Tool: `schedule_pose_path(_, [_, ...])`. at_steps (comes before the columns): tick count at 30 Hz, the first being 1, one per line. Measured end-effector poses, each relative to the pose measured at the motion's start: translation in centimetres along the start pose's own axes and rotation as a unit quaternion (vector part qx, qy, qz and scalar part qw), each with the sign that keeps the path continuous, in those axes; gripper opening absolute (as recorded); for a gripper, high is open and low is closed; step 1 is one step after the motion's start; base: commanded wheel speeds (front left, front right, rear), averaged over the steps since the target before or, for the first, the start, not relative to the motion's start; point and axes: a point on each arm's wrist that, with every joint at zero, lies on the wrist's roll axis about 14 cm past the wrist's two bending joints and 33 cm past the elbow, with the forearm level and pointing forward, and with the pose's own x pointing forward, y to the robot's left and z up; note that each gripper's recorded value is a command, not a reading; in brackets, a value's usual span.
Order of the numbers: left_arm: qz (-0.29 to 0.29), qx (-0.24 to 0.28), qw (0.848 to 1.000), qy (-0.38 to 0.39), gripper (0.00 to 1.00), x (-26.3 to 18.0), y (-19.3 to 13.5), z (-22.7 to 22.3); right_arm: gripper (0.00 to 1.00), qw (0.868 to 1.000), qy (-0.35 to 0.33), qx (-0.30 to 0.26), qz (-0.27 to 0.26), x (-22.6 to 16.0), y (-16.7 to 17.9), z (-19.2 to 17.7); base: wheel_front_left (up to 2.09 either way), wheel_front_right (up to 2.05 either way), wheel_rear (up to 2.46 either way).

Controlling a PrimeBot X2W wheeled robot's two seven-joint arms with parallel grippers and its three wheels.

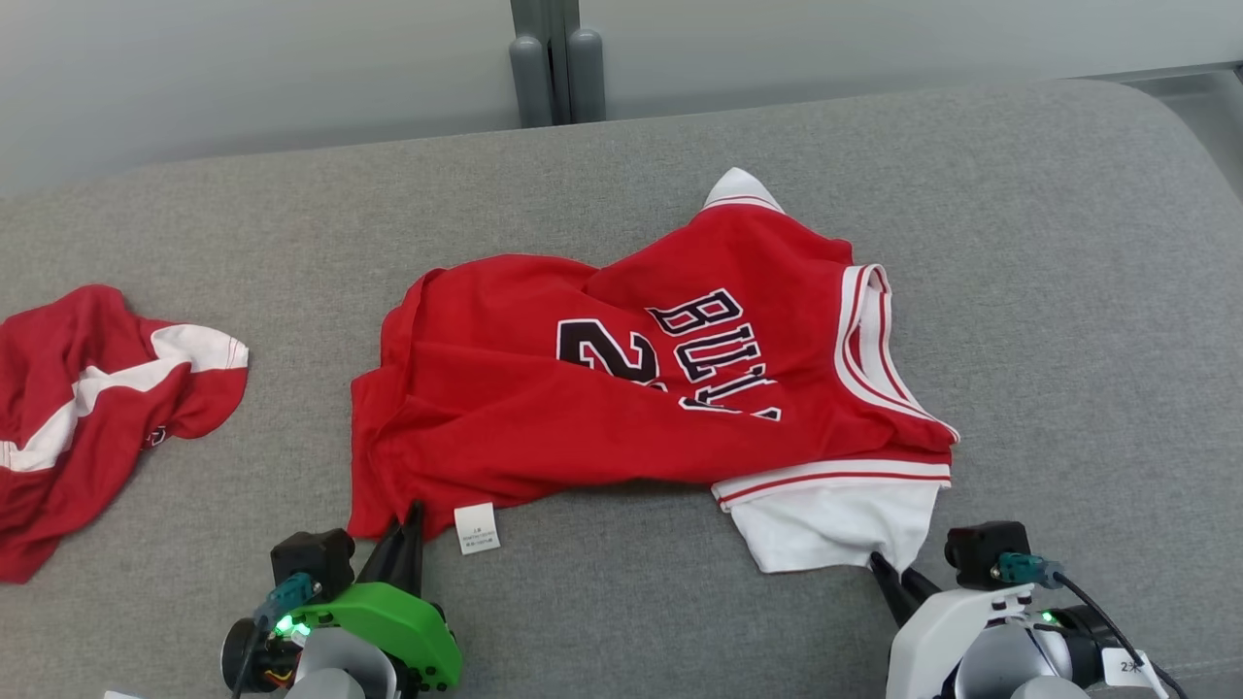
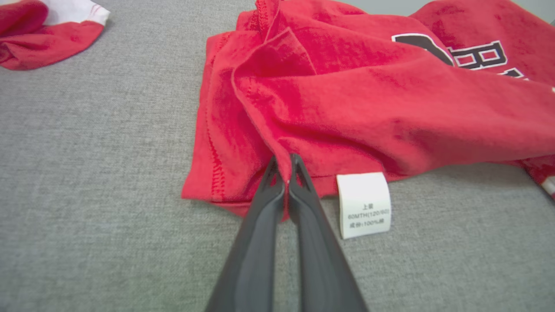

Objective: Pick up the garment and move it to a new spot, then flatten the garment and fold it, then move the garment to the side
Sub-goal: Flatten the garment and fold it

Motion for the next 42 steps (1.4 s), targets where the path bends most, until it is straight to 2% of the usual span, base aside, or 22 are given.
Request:
schedule_pose_path(4, [0.002, -0.024, 1.000, -0.012, 0.00, 0.2, -0.1, 0.7, 0.00, 0.999, -0.038, 0.012, -0.002, -0.3, -0.2, 1.8, 0.00, 0.00, 0.00])
schedule_pose_path(6, [0.002, -0.049, 0.998, -0.043, 0.00, 0.4, -0.2, 2.6, 0.00, 0.996, -0.088, 0.025, 0.003, -0.6, 0.0, 4.3, 0.00, 0.00, 0.00])
schedule_pose_path(9, [-0.006, -0.075, 0.993, -0.088, 0.00, 0.5, -0.7, 5.3, 0.00, 0.986, -0.159, 0.043, 0.016, -1.3, 0.5, 8.1, 0.00, 0.00, 0.00])
schedule_pose_path(12, [-0.026, -0.074, 0.987, -0.139, 0.00, 0.6, -1.7, 8.8, 0.00, 0.971, -0.230, 0.052, 0.028, -2.6, 0.7, 12.3, 0.00, 0.00, 0.00])
schedule_pose_path(16, [-0.054, -0.086, 0.975, -0.195, 0.00, 0.4, -3.1, 13.1, 0.00, 0.939, -0.341, 0.035, 0.033, -5.5, 0.1, 19.1, 0.00, 0.00, 0.00])
schedule_pose_path(20, [-0.103, -0.076, 0.968, -0.214, 0.00, 0.7, -5.6, 16.7, 0.00, 0.908, -0.416, 0.008, 0.036, -8.4, -0.2, 24.5, 0.00, 0.00, 0.00])
schedule_pose_path(26, [-0.169, -0.083, 0.948, -0.256, 0.00, 1.2, -8.5, 23.7, 0.00, 0.862, -0.501, -0.065, 0.038, -12.1, 0.0, 32.1, 0.00, 0.00, 0.00])
schedule_pose_path(29, [-0.194, -0.062, 0.944, -0.260, 0.00, 1.7, -9.5, 26.2, 0.00, 0.847, -0.521, -0.096, 0.039, -13.0, 0.4, 34.9, 0.00, 0.00, 0.00])
schedule_pose_path(37, [-0.234, -0.048, 0.935, -0.263, 0.00, 4.4, -11.3, 30.6, 0.00, 0.852, -0.505, -0.134, 0.034, -10.3, -0.2, 39.2, 0.00, 0.00, 0.00])
schedule_pose_path(39, [-0.237, -0.046, 0.935, -0.259, 0.00, 5.5, -11.3, 31.1, 0.00, 0.860, -0.491, -0.138, 0.032, -8.9, -0.6, 39.7, 0.00, 0.00, 0.00])
schedule_pose_path(42, [-0.225, -0.046, 0.939, -0.255, 0.00, 7.7, -10.5, 31.5, 0.00, 0.878, -0.458, -0.137, 0.026, -5.5, -1.5, 39.8, 0.00, 0.00, 0.00])
